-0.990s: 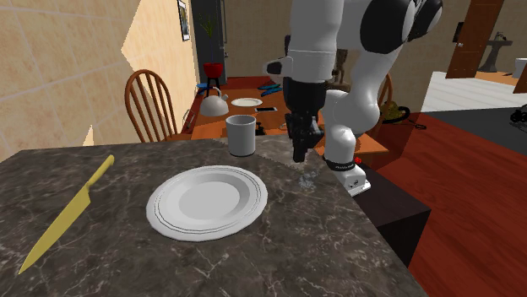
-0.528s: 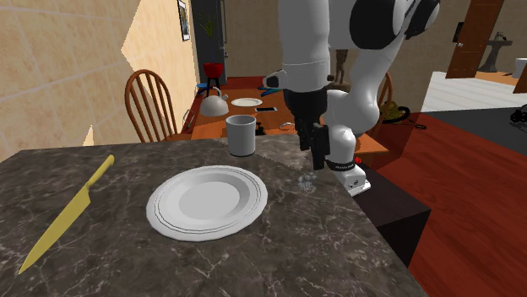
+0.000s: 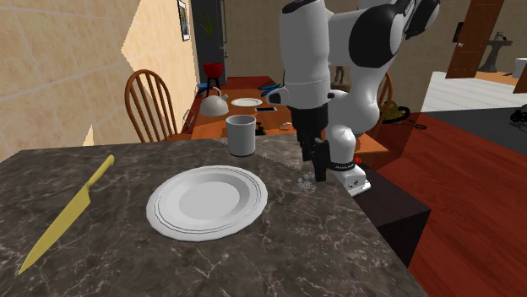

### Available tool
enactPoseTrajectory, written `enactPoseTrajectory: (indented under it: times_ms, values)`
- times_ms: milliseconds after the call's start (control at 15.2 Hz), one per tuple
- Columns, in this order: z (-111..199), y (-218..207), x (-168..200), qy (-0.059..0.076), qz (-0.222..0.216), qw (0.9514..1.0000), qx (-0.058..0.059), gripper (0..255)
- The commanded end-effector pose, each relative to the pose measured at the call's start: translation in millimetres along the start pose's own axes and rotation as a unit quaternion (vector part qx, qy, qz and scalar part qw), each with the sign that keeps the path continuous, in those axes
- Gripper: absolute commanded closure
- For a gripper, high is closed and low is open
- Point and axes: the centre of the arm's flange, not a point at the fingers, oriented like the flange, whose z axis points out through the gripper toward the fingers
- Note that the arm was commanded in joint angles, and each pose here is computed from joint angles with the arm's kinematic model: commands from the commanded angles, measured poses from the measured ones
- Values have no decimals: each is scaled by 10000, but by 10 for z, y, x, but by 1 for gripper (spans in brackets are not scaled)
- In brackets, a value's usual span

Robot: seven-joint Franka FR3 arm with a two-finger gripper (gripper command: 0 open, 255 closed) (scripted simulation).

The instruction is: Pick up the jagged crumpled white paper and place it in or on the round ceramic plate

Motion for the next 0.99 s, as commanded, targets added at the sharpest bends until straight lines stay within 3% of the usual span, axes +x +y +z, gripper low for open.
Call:
enactPoseTrajectory:
  times_ms: [0,264,330,924]
  values:
    - [11,-1,-3,1,1,10000,1,0]
    - [10,-2,-3,1,0,10000,1,0]
    - [10,-2,-3,1,0,10000,1,255]
    - [11,-1,-3,1,1,10000,1,255]
